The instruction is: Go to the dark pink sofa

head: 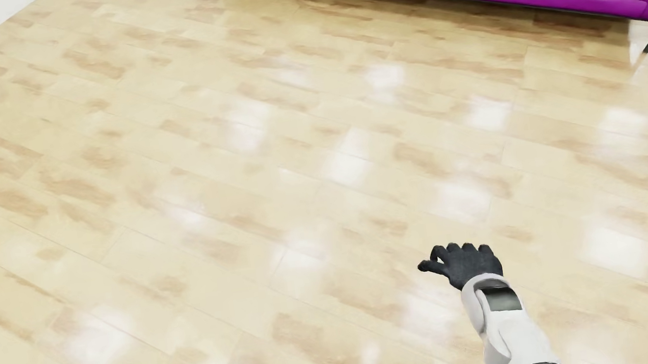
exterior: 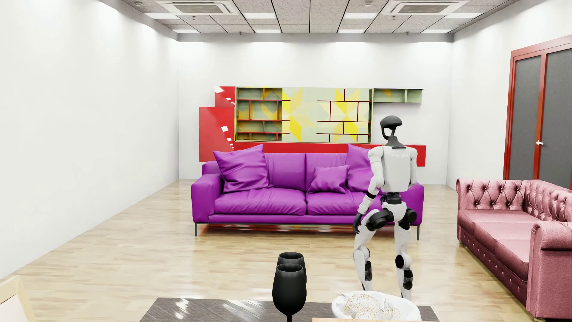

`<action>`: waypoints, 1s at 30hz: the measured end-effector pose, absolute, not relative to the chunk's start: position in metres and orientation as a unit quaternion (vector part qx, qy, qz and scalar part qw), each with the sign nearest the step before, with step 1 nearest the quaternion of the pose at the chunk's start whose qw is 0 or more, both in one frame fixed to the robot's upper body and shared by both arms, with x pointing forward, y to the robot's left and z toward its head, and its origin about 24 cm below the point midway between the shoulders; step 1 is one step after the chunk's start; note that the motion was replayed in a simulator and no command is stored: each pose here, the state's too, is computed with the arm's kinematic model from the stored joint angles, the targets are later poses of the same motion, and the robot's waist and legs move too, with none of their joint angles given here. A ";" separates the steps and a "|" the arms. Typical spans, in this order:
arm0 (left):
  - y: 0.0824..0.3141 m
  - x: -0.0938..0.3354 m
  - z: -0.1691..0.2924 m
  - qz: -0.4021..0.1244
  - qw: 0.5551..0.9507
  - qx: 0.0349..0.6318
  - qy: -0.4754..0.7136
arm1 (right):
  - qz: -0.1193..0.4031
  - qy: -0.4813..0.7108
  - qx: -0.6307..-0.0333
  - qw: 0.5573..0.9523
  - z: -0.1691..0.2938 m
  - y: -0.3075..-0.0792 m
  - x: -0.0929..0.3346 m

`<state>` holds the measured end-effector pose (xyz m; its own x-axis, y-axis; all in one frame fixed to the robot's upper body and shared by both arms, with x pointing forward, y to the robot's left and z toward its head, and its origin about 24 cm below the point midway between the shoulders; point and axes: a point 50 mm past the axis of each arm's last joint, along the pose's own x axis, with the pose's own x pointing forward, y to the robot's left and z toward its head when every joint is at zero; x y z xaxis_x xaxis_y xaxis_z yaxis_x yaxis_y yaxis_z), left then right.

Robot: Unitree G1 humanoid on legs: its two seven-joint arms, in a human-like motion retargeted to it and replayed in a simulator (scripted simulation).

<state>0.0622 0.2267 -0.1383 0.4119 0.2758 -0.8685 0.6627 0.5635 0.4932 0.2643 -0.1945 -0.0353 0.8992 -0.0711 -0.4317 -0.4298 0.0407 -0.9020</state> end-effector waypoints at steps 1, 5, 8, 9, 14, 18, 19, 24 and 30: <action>0.227 0.057 -0.137 -0.118 0.719 0.435 0.530 | 0.118 0.144 -0.669 0.720 -0.017 -0.180 0.278; 0.216 0.043 -0.137 -0.109 0.732 0.412 0.532 | 0.140 0.016 -0.601 0.787 0.033 -0.136 0.290; 0.205 0.043 -0.142 -0.113 0.728 0.409 0.538 | 0.164 0.041 -0.603 0.780 0.017 -0.133 0.268; 0.200 0.045 -0.143 -0.111 0.731 0.405 0.538 | 0.175 0.070 -0.614 0.766 0.003 -0.134 0.258; 0.186 0.094 -0.132 -0.127 0.763 0.446 0.450 | 0.172 0.272 -0.623 0.713 -0.082 -0.163 0.193; 0.179 0.157 -0.098 -0.121 0.812 0.479 0.310 | 0.128 0.519 -0.494 0.686 -0.137 -0.208 0.103; 0.178 0.169 -0.087 -0.110 0.825 0.478 0.281 | 0.145 0.556 -0.488 0.657 -0.145 -0.215 0.083; 0.196 0.178 -0.077 -0.060 0.846 0.441 0.293 | 0.327 0.596 -0.520 0.517 -0.158 -0.224 0.038; 0.208 0.082 -0.146 -0.129 0.713 0.408 0.555 | 0.253 0.518 -0.547 0.608 -0.150 -0.203 0.097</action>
<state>0.0822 0.2081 -0.1462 0.3503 0.2689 -0.8972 0.6366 0.6343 0.4386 0.0970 -0.2028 -0.1505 0.3360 -0.2579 -0.9059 -0.8736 0.2741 -0.4020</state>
